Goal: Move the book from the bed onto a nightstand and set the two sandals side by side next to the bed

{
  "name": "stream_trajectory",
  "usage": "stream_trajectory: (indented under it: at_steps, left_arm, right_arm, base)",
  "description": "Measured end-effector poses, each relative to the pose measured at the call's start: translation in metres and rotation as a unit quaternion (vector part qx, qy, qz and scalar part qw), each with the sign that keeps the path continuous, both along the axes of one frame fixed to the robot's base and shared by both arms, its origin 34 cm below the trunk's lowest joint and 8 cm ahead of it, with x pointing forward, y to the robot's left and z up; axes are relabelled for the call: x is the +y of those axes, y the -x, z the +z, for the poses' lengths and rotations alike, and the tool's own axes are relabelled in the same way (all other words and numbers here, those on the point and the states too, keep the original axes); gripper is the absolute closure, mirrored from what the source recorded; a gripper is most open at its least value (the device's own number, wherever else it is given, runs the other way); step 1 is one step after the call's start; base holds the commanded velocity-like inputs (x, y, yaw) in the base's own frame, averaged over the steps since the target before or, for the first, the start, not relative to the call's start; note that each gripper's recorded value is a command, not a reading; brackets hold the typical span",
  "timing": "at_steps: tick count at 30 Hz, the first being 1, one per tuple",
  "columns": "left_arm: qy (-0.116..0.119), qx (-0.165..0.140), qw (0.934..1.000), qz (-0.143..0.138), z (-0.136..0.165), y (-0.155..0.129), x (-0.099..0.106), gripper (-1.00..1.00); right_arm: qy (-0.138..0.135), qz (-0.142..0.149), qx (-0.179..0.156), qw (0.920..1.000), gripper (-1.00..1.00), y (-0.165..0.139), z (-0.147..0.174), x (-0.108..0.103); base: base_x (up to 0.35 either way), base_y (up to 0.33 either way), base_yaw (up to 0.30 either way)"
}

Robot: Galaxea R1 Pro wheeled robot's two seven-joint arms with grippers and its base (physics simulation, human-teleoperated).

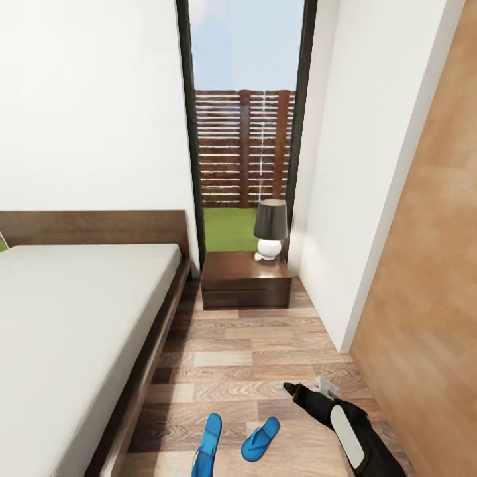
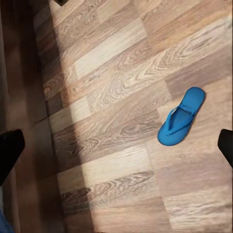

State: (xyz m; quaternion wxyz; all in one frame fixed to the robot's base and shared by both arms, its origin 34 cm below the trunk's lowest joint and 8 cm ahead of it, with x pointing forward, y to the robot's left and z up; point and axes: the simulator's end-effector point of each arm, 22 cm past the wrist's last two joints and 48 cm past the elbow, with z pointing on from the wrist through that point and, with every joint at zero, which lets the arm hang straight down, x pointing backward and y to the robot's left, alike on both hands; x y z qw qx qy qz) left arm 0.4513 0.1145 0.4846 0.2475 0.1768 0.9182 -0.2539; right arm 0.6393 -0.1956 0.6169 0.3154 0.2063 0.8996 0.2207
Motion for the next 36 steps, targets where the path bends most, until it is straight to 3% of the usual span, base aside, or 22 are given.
stream_trajectory:
  at_steps: [1,4,7,13,19,22,24,27,29,34,36]
  left_arm:
    - [0.001,-0.001,1.0,0.001,-0.001,-0.001,0.0,1.0]
    - [0.001,-0.002,1.0,0.003,-0.007,-0.001,-0.001,1.0]
    - [0.005,-0.002,0.9999,0.011,-0.011,-0.003,0.0,1.0]
    - [0.025,-0.01,0.9992,0.03,-0.002,-0.016,-0.007,1.0]
    - [0.049,-0.034,0.9979,0.023,0.015,-0.033,-0.027,1.0]
    - [0.064,-0.048,0.9966,0.019,0.027,-0.045,-0.039,1.0]
    - [0.08,-0.057,0.9951,0.012,0.041,-0.056,-0.054,1.0]
    - [0.108,-0.053,0.9927,-0.008,0.067,-0.07,-0.083,1.0]
    - [0.118,-0.06,0.9909,-0.02,0.083,-0.079,-0.09,1.0]
    - [0.145,-0.105,0.9833,-0.031,0.144,-0.121,-0.069,1.0]
    - [0.177,-0.125,0.976,-0.022,0.182,-0.143,-0.056,1.0]
  right_arm:
    - [0.02,-0.012,0.009,0.9997,-1.0,-0.008,0.002,-0.01]
    - [0.031,-0.019,0.026,0.999,-1.0,-0.007,-0.007,-0.016]
    - [0.017,-0.026,0.046,0.9985,-1.0,-0.001,-0.016,-0.014]
    - [-0.009,-0.085,0.101,0.9913,-1.0,0.013,-0.027,-0.021]
    - [-0.007,-0.101,0.121,0.9874,-1.0,0.02,-0.033,-0.025]
    - [0.016,-0.114,0.143,0.983,-1.0,0.029,-0.041,-0.036]
    - [0.035,-0.127,0.162,0.9778,-1.0,0.037,-0.046,-0.045]
    - [0.027,-0.137,0.172,0.9751,-1.0,0.04,-0.048,-0.044]
    - [0.019,-0.141,0.174,0.9745,-1.0,0.04,-0.048,-0.042]
    - [0.007,-0.145,0.176,0.9737,-1.0,0.04,-0.047,-0.039]
    - [0.006,-0.145,0.176,0.9736,-1.0,0.04,-0.047,-0.039]
  base:
    - [0.0,0.0,0.0]
    - [0.0,0.0,0.0]
    - [0.0,0.0,0.0]
    - [0.0,0.0,0.0]
    - [0.0,0.0,0.0]
    - [0.0,0.0,0.0]
    - [0.0,0.0,0.0]
    - [0.0,0.0,0.0]
    - [0.0,0.0,0.0]
    - [0.0,0.0,0.0]
    - [0.0,0.0,0.0]
